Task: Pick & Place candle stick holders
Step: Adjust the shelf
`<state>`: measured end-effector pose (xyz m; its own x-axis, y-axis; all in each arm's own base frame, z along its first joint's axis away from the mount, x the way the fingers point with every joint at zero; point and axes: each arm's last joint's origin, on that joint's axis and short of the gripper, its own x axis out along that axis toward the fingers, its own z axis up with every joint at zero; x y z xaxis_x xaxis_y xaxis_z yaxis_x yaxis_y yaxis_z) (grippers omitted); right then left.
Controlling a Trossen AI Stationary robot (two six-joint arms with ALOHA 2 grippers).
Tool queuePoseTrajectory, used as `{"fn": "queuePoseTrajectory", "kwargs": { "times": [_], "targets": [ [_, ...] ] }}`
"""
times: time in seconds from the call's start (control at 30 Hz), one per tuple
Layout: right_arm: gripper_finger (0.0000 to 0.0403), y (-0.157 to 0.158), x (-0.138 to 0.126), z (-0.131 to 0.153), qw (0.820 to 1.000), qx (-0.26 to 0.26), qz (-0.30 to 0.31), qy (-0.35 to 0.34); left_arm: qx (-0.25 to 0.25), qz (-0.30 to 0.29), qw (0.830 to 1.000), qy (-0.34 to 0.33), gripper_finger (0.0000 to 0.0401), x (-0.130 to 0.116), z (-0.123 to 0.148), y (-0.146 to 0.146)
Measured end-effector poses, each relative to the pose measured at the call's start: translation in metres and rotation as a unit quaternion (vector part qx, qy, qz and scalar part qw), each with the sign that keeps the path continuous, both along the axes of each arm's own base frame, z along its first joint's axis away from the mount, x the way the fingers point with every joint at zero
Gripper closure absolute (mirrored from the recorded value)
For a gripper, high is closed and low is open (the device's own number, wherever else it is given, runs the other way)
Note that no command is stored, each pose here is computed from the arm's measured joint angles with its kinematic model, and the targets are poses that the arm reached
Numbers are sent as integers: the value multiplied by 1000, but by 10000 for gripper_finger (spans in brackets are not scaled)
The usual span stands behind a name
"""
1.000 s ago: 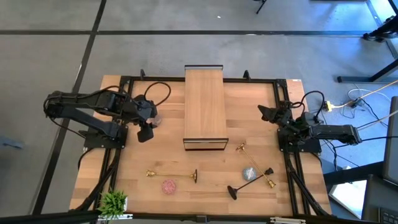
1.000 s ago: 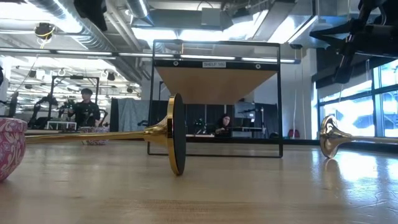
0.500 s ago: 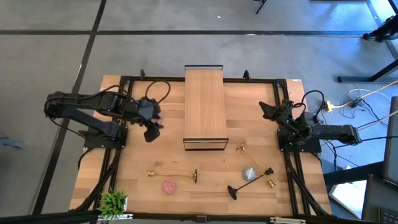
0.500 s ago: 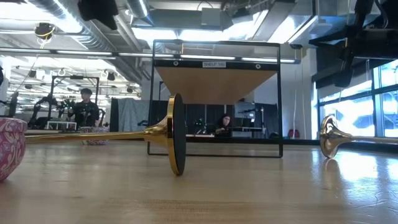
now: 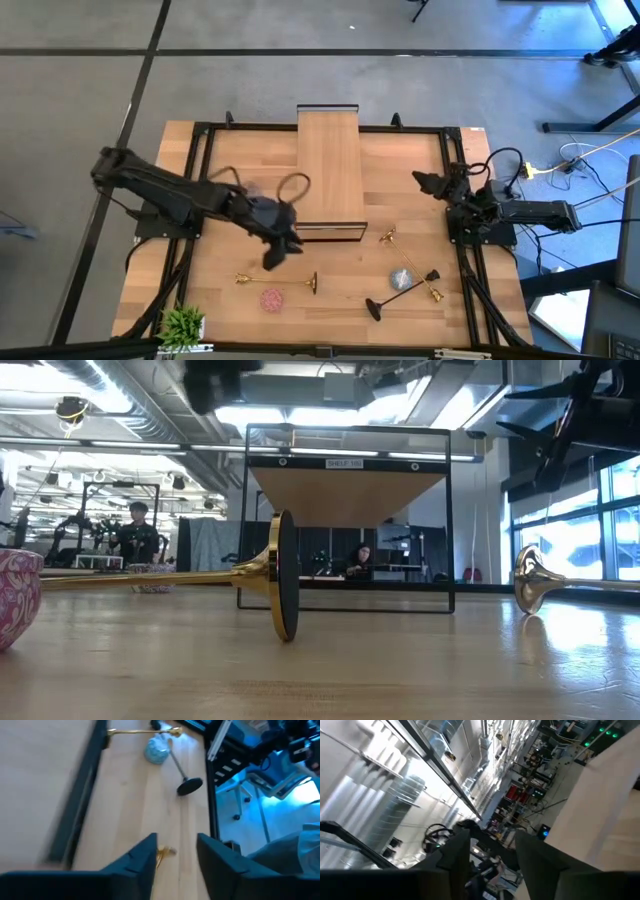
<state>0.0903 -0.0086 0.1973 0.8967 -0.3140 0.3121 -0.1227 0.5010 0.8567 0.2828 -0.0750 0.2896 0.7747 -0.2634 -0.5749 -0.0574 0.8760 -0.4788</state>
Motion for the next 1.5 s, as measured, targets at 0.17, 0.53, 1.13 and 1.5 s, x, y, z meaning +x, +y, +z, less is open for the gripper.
{"fn": "queuePoseTrajectory", "kwargs": {
  "times": [0.17,0.53,1.13,1.5],
  "targets": [
    [243,0,1,-3,1000,7,2,14,18,11,999,30,389,26,-12,-17],
    [244,0,2,-5,1000,9,2,25,187,63,972,130,399,14,10,-13],
    [244,0,2,-5,1000,10,0,25,220,52,961,162,399,24,3,25],
    [245,0,2,-5,1000,13,2,24,150,-3,979,140,400,18,18,21]
  ]
}}
